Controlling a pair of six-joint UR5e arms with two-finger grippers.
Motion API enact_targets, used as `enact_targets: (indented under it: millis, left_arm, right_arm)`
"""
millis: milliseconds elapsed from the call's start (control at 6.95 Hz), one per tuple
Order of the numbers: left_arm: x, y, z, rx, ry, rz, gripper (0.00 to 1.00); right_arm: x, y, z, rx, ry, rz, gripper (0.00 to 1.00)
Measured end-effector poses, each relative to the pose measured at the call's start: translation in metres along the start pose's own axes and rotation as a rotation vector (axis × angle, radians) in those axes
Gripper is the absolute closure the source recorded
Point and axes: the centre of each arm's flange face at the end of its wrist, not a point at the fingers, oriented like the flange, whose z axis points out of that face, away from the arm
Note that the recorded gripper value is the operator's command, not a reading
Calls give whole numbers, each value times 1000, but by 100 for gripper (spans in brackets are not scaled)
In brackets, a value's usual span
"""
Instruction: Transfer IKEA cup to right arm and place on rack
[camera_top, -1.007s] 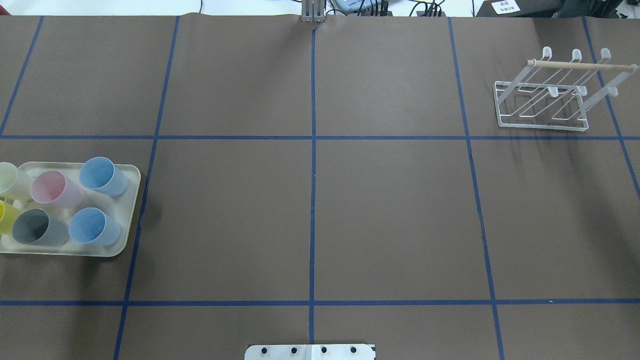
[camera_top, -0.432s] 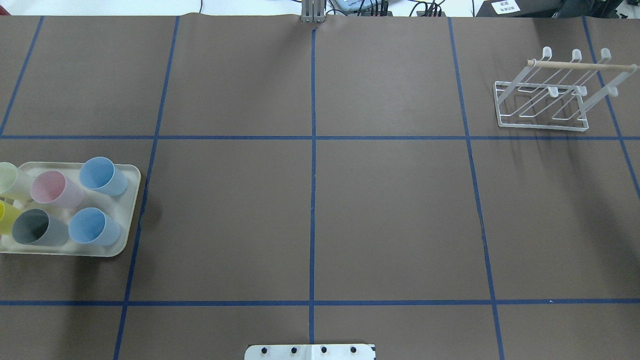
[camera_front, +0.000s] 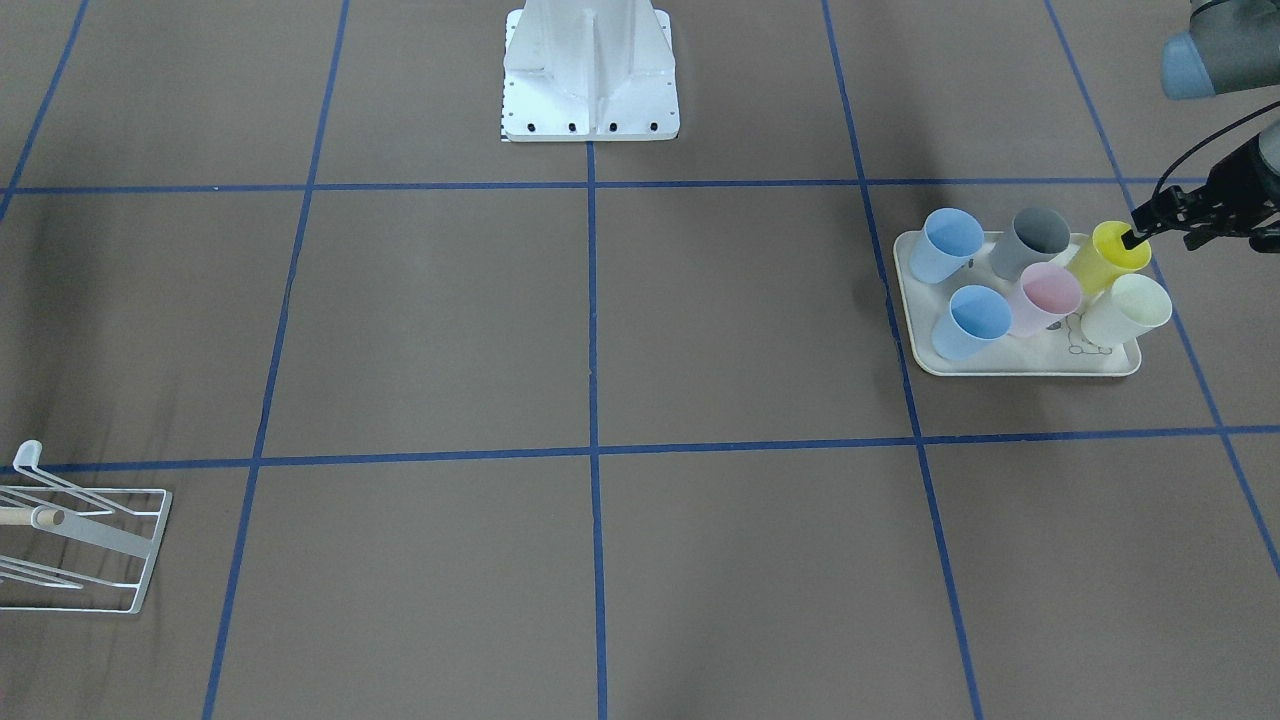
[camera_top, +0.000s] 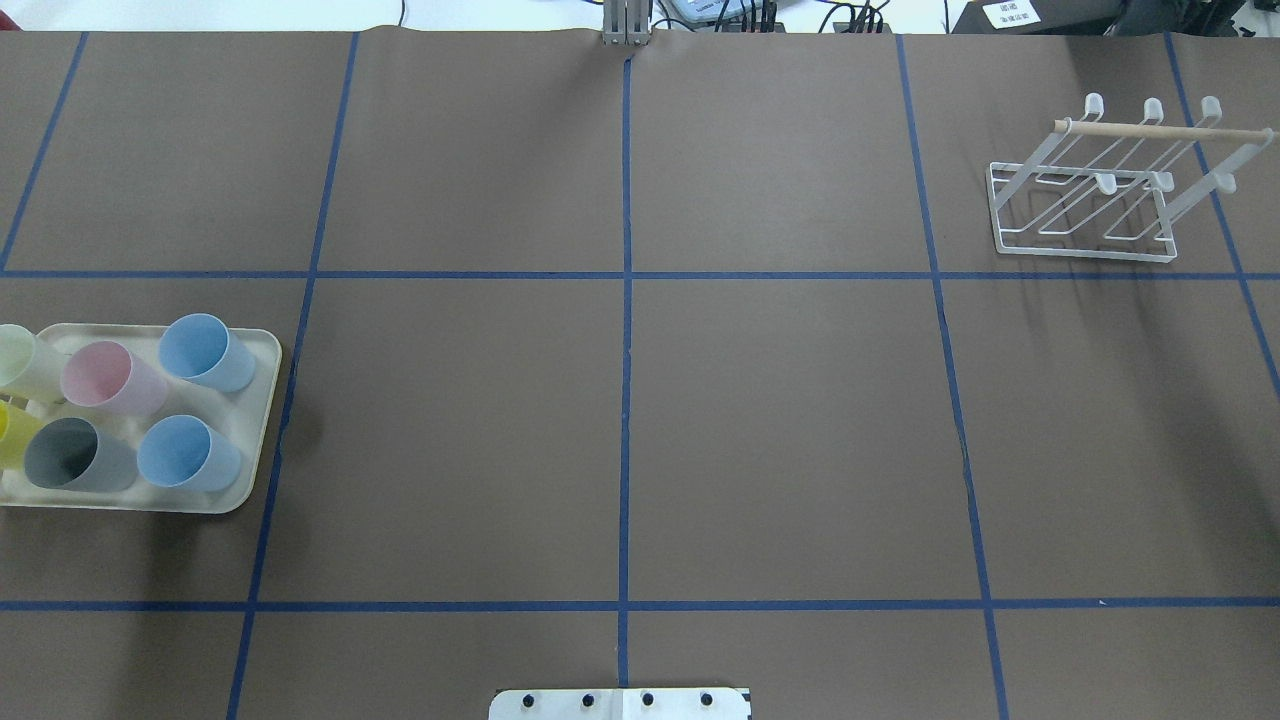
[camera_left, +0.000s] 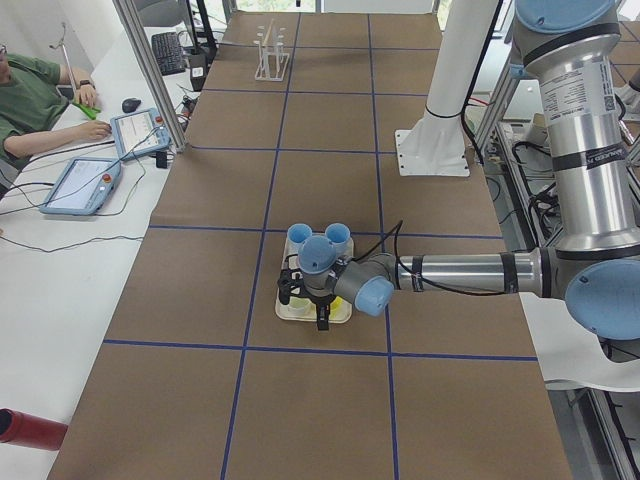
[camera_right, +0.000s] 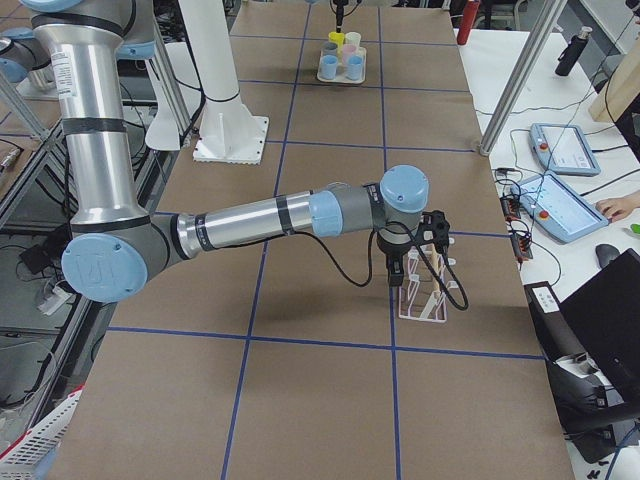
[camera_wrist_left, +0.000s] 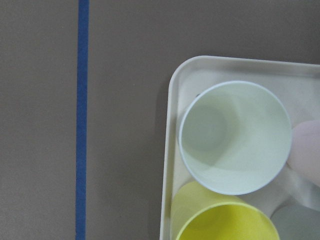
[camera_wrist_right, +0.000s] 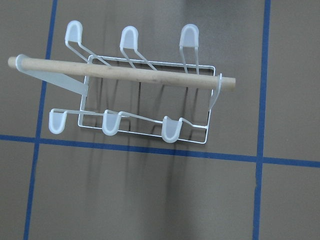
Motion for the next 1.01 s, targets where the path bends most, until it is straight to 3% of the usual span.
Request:
enact_targets:
  millis: [575, 863, 1007]
  left_arm:
    - [-3, 3, 13, -27, -7, 1, 31]
    - [0, 4, 17, -38, -8, 11, 33]
    - [3, 5, 20, -46, -8, 20, 75]
  right_arm:
    - [-40, -19, -17, 36, -18, 5, 0]
    - [-88, -33, -27, 60, -38, -3, 0]
    - [-113, -42, -30, 67, -49, -11, 0]
